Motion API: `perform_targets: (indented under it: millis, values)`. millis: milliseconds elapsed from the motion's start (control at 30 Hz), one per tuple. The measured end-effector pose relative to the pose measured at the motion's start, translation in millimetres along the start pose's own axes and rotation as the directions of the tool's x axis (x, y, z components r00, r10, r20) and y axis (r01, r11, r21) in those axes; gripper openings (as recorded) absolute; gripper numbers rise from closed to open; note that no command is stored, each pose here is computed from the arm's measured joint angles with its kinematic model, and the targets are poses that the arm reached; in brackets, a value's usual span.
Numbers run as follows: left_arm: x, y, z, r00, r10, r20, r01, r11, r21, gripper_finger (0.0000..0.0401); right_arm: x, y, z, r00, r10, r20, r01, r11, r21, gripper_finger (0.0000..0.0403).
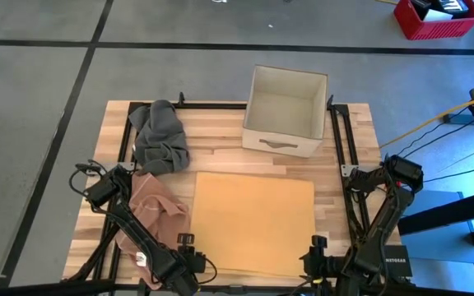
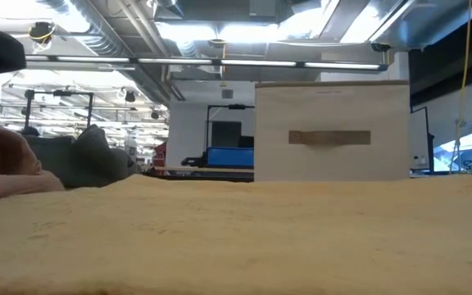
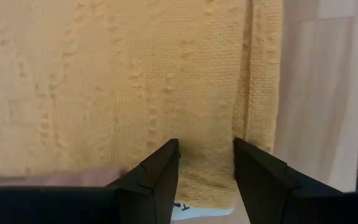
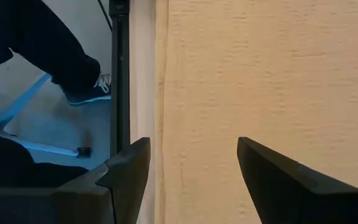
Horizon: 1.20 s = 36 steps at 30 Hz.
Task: Fold towel
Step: Fold the yellow towel
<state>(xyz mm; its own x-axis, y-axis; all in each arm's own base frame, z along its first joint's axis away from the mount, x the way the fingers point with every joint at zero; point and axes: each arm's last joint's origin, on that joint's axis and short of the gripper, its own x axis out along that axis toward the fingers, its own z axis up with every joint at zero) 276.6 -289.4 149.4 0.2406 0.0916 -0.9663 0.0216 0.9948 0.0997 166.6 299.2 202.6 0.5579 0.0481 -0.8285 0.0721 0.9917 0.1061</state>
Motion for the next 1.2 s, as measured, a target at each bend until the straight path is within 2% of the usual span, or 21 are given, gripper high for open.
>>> perform_targets:
  millis: [100,233,300,367,533,667,833,1200]
  values:
    - [0,2,0,1.000,0.015,-0.009,-0.015,0.999,-0.042,0.0140,2,-1,4,1.000,0.008,-0.010,-0.008,1.000,0.026,0.0245]
    - [0,3,0,1.000,0.020,-0.009,-0.020,0.998,-0.056,0.0140,6,0,7,0.981,0.105,-0.161,-0.092,0.992,0.089,0.0245]
    - [0,3,0,1.000,0.021,-0.006,-0.021,0.998,-0.054,0.0140,7,4,6,0.975,0.144,-0.168,-0.125,0.985,0.118,0.0241]
    - [0,3,0,1.000,0.022,-0.007,-0.022,0.998,-0.051,0.0140,10,11,0,0.972,0.162,-0.173,-0.146,0.984,0.102,0.0233]
    - [0,3,0,1.000,0.026,-0.001,-0.026,0.998,-0.052,0.0140,30,16,-23,0.969,0.089,-0.231,-0.091,0.996,0.000,0.0197]
    - [0,3,0,1.000,0.026,-0.001,-0.026,0.998,-0.051,0.0140,45,18,-35,0.966,0.047,-0.256,-0.058,0.998,-0.037,0.0162]
    - [0,3,0,1.000,0.026,-0.001,-0.026,0.998,-0.051,0.0140,47,13,-38,0.963,-0.013,-0.271,-0.005,0.998,-0.069,0.0124]
    - [0,3,0,1.000,0.025,-0.001,-0.025,0.998,-0.051,0.0140,48,12,-39,0.958,-0.019,-0.286,-0.003,0.997,-0.076,0.0076]
